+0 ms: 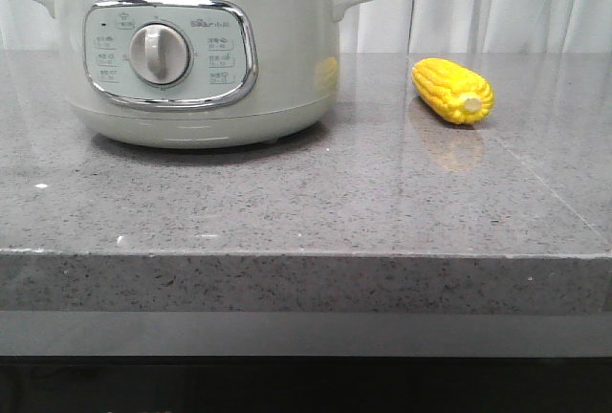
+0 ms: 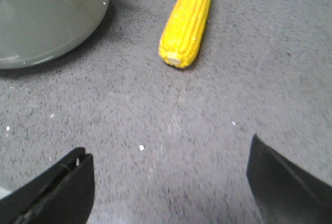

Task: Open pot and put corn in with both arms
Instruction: 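Lower the right gripper over the yellow corn cob and grasp it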

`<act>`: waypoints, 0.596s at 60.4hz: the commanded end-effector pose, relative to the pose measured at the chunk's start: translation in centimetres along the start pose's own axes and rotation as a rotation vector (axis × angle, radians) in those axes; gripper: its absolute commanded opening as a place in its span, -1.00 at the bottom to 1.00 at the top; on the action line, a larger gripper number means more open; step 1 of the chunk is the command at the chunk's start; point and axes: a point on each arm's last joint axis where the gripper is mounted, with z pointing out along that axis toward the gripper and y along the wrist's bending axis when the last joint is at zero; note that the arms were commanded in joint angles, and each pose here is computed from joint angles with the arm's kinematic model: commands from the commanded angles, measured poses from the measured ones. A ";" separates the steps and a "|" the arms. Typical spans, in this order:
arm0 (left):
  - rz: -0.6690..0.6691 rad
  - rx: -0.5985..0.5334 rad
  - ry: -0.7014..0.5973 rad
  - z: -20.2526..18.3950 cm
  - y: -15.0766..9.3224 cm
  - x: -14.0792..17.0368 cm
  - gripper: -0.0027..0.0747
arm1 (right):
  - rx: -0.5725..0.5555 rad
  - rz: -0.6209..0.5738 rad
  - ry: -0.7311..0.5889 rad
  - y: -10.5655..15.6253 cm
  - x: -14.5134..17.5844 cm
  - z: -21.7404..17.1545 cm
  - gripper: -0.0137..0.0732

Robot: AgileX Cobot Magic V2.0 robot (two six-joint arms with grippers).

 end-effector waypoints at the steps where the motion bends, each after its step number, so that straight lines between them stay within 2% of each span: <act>1: -0.013 0.012 -0.176 -0.8 -0.2 -2.2 -0.44 | -0.001 -0.012 -0.063 0.0 -3.1 1.0 0.73; 9: -0.013 0.012 -0.176 -0.8 -0.2 -2.2 -0.44 | -0.006 0.007 -0.002 -0.1 -5.9 4.0 0.73; 25: -0.013 0.012 -0.176 -0.8 -0.2 -2.2 -0.44 | -0.016 0.050 0.196 -0.6 -9.3 10.9 0.73; 36: -0.009 0.010 -0.176 -0.8 -0.1 -2.2 -0.44 | 0.045 0.130 0.258 -1.4 -10.8 15.3 0.73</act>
